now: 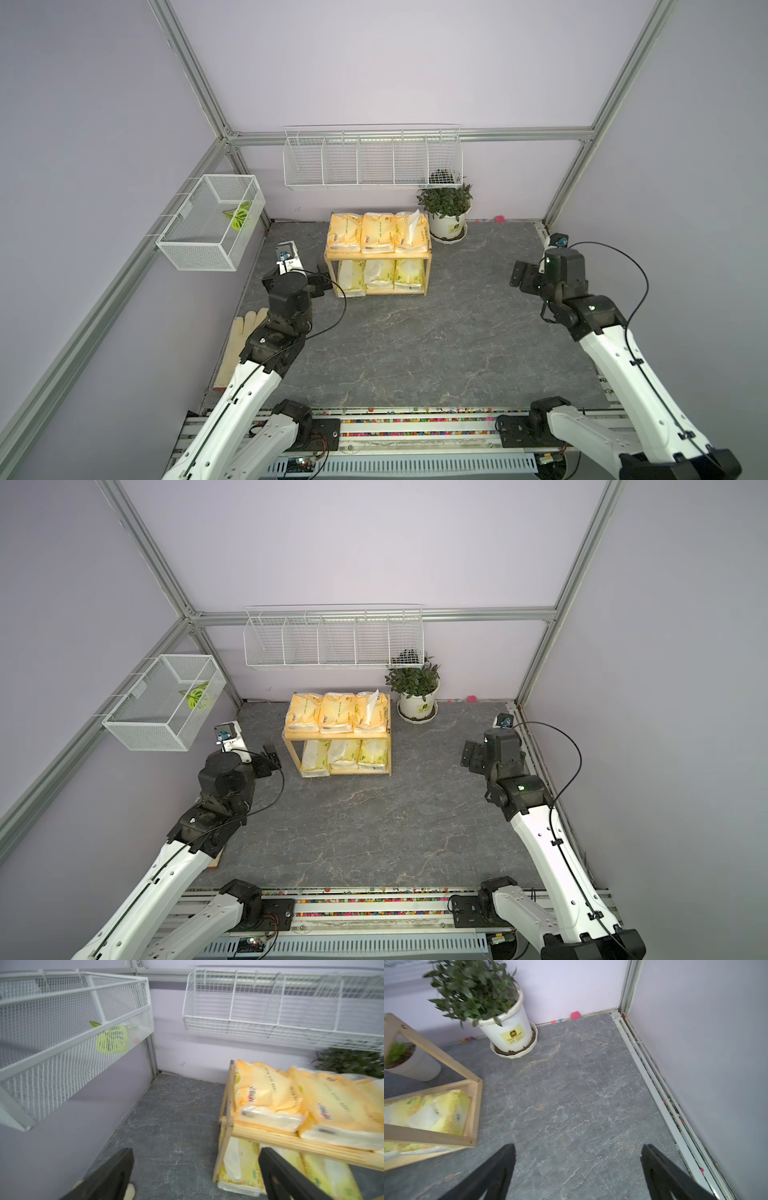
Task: Place the tissue boxes on the shelf by color
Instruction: Reset both arms
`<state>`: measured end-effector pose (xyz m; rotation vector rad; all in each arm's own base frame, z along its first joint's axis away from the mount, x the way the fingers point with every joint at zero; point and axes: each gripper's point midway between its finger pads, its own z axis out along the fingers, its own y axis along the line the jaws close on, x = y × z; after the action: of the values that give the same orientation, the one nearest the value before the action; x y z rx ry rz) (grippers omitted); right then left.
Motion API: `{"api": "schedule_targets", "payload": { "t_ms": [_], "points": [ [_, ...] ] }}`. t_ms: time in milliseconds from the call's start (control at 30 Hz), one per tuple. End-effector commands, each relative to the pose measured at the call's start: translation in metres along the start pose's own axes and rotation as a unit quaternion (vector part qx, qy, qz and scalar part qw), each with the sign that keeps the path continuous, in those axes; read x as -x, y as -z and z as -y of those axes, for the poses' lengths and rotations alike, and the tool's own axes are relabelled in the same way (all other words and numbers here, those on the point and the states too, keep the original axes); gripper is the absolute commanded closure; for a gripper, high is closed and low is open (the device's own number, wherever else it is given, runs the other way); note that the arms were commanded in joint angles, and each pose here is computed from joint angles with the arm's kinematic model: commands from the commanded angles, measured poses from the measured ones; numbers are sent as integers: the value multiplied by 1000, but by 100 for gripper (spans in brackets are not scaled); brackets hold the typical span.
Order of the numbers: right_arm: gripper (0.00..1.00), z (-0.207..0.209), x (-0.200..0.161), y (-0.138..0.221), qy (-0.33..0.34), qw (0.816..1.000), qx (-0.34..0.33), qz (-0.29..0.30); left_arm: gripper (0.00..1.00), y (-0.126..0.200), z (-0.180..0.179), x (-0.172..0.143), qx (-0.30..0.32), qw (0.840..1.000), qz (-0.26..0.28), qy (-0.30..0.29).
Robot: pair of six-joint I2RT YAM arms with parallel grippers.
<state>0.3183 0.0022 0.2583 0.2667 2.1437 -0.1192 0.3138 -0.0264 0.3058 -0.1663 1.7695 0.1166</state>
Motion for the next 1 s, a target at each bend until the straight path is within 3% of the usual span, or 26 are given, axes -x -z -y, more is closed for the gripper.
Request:
{"api": "schedule_targets", "payload": {
  "t_ms": [0,200,300,433,633,800,867,967],
  "points": [
    [1,10,12,-12,10,998,-31,63,0,-11,-16,-14,15,1000,18,-17],
    [1,18,-21,-52,30,996,-53,60,0,-39,-26,-66,21,999,44,-23],
    [1,18,-40,-73,42,996,-55,64,0,-57,-30,-97,23,999,30,3],
    [1,18,-59,-90,50,993,-56,87,0,-79,-23,-135,8,1000,9,-13],
    [1,5,-77,-122,77,992,-34,98,0,-109,-14,-148,-39,999,6,-20],
    [1,-6,-95,-152,84,991,8,107,0,-117,-19,-162,-48,999,0,-7],
    [1,-9,-96,-156,84,988,24,129,0,-120,-12,-163,-80,997,-11,-10],
    [1,-6,-98,-158,75,991,33,105,0,-125,-17,-165,-102,994,-30,12]
  ]
}}
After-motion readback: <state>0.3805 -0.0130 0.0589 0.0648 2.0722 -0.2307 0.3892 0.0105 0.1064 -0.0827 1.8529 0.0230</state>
